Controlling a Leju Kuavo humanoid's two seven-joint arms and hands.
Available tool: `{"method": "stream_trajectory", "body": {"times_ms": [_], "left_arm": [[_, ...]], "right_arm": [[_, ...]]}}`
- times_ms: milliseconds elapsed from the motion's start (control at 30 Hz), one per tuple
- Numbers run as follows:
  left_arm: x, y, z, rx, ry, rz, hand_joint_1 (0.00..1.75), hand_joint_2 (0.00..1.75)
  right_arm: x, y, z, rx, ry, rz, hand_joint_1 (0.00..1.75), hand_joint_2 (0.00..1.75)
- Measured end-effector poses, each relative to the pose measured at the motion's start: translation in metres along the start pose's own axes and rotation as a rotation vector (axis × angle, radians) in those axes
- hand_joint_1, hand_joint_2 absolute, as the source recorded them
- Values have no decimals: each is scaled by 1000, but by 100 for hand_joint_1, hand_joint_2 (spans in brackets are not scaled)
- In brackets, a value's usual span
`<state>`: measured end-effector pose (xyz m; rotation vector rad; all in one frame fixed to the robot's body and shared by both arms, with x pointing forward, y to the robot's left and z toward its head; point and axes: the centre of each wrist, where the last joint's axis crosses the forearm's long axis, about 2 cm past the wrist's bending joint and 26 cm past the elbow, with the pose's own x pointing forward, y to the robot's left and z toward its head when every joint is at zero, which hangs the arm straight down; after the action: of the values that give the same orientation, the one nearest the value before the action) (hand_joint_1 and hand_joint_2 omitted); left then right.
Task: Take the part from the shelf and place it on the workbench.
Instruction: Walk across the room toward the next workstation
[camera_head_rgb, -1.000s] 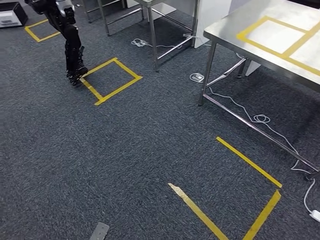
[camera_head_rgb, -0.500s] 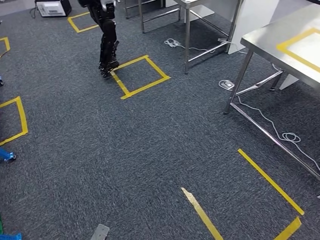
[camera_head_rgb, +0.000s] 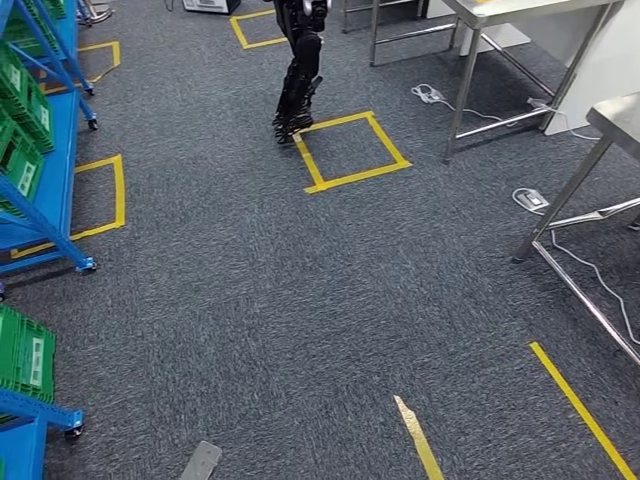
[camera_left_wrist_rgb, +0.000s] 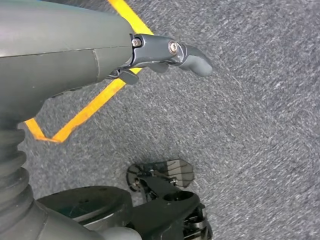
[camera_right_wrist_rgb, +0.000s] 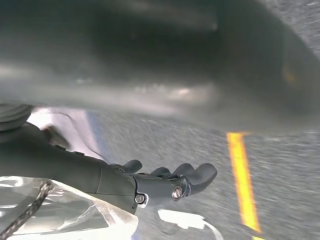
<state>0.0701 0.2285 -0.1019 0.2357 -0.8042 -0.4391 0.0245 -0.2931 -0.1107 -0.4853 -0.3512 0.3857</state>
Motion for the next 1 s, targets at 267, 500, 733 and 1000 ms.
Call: {"method": "stream_trajectory", "body": {"times_ms": [267,500,733,1000], "left_arm": [[-3,0,1,1,5,-2,0,175],[-3,1,1,3,3,-2,0,175],[-4,1,2,7,6,2,0,175],[-4,2,2,8,7,1,0,175]], "right_arm": [[-1,2,1,7,4,1,0,0],[2,2,1,6,-3,1,0,0],[5,1,0,6,-12,8,0,0],[3,2,0,9,-11,14,0,0]]}}
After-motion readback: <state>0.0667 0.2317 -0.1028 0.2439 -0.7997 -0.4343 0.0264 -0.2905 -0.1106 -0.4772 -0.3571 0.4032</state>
